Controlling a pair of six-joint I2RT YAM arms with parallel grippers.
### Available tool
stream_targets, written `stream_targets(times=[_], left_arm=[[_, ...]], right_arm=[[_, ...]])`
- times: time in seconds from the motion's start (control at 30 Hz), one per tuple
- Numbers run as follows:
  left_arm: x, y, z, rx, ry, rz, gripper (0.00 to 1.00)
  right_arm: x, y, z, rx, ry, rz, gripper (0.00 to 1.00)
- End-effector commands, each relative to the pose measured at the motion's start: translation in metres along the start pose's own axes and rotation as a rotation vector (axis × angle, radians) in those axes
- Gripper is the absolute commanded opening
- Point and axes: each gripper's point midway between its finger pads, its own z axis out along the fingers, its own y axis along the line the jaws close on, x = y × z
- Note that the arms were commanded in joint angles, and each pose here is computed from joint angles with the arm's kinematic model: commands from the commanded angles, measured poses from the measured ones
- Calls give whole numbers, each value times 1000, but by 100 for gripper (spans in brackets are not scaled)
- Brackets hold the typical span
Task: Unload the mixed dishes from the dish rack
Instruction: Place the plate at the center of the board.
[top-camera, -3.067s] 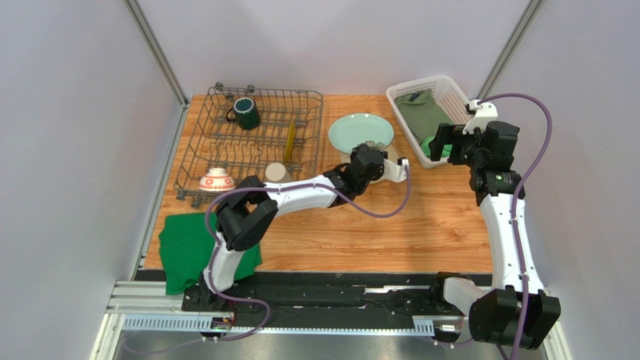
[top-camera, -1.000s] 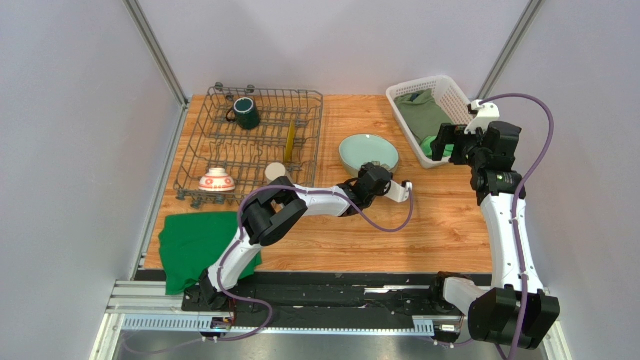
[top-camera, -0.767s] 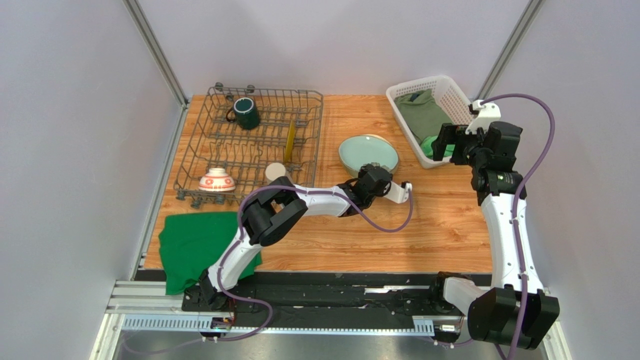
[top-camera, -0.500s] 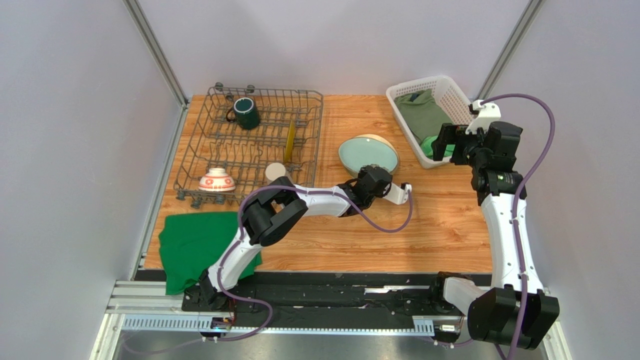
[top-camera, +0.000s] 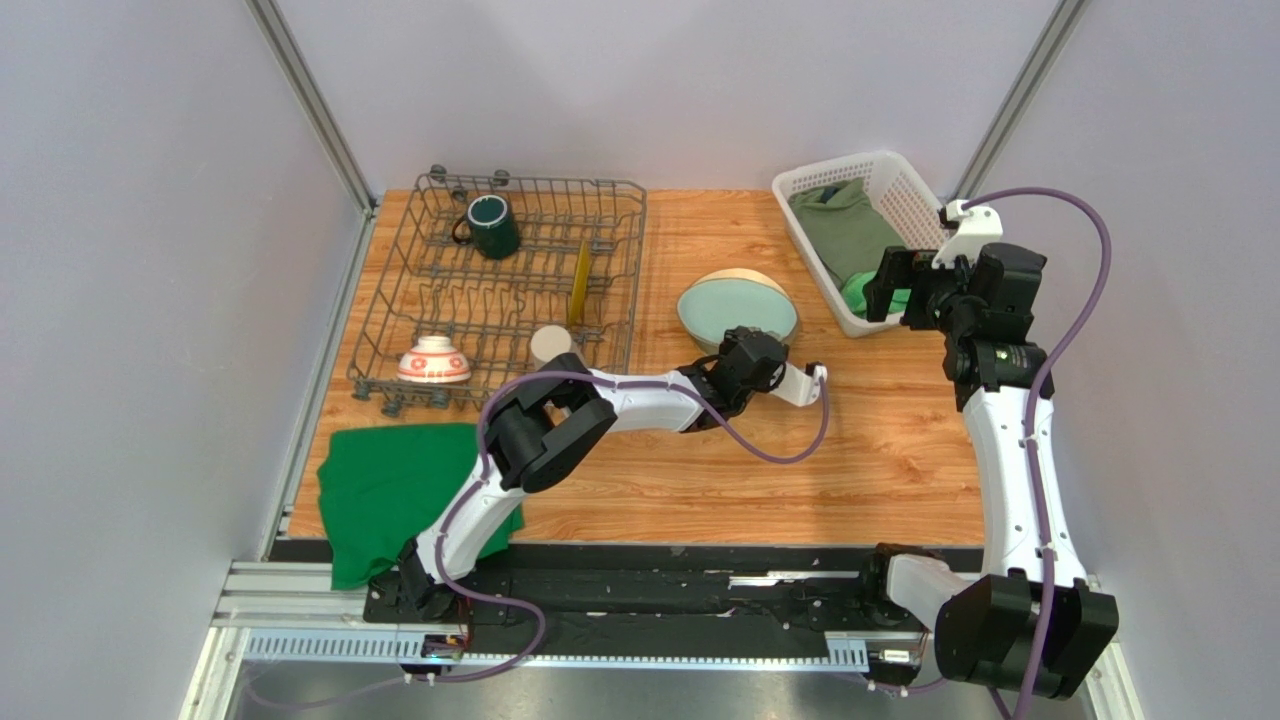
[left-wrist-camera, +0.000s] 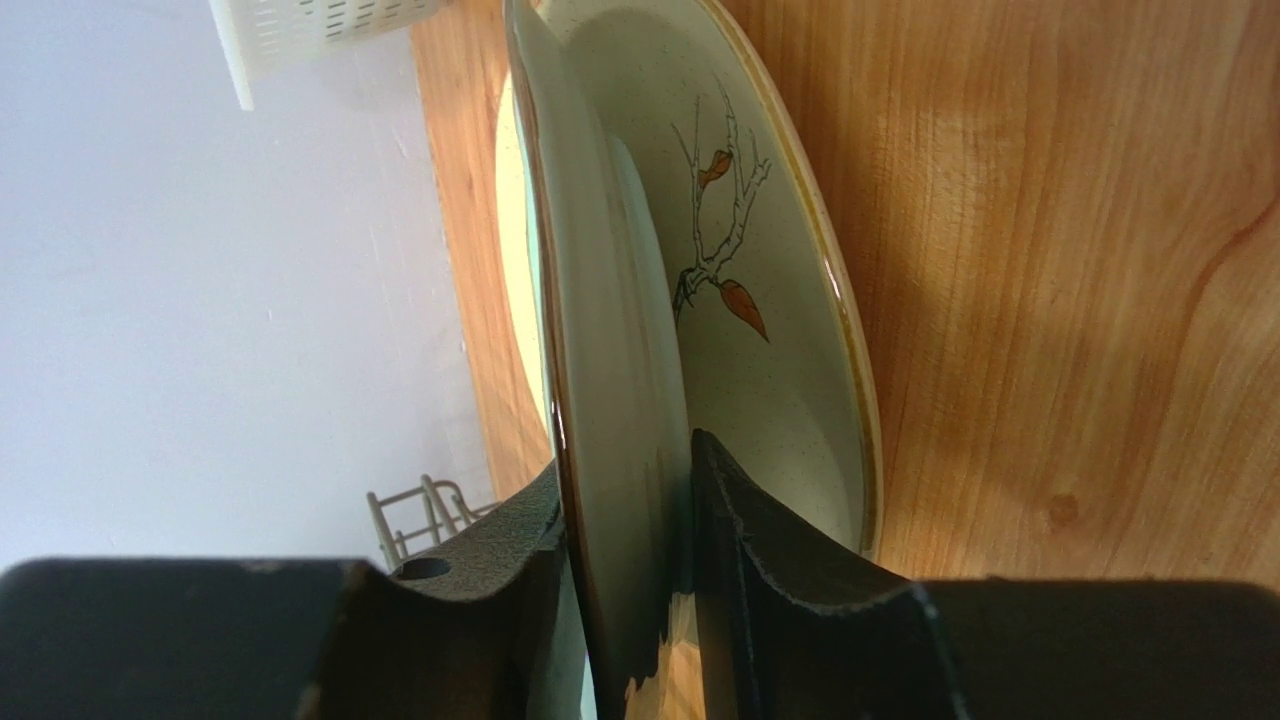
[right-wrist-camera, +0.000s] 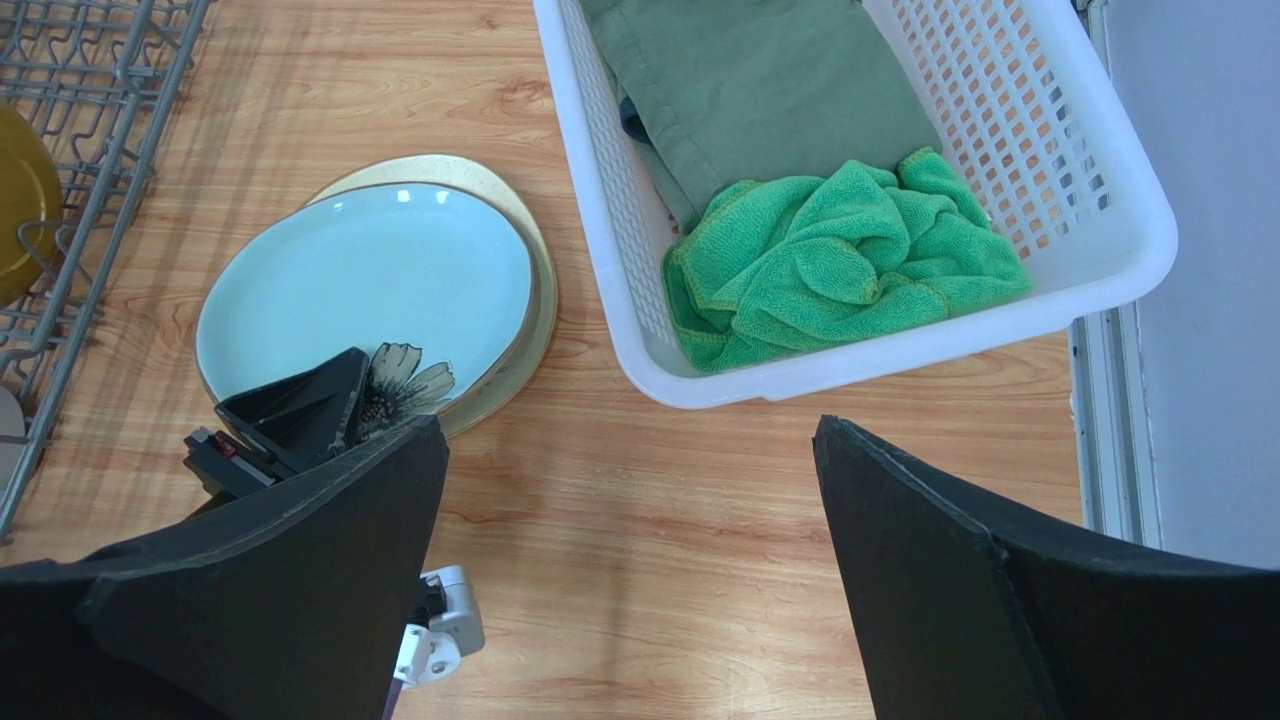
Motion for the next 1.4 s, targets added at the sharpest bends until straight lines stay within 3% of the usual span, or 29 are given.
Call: stream_targets(times=[0.0, 0.63, 1.37], left_arm=[[-23, 41, -10, -75, -57, -58, 39], [-26, 14, -19, 131, -62, -34, 44], [-31, 30, -45, 203, -86, -52, 44]], right_arm=[[-14, 1, -5, -3, -42, -5, 99], [-13, 0, -4, -3, -39, -6, 99], [-11, -1, -2, 0, -34, -6, 99]])
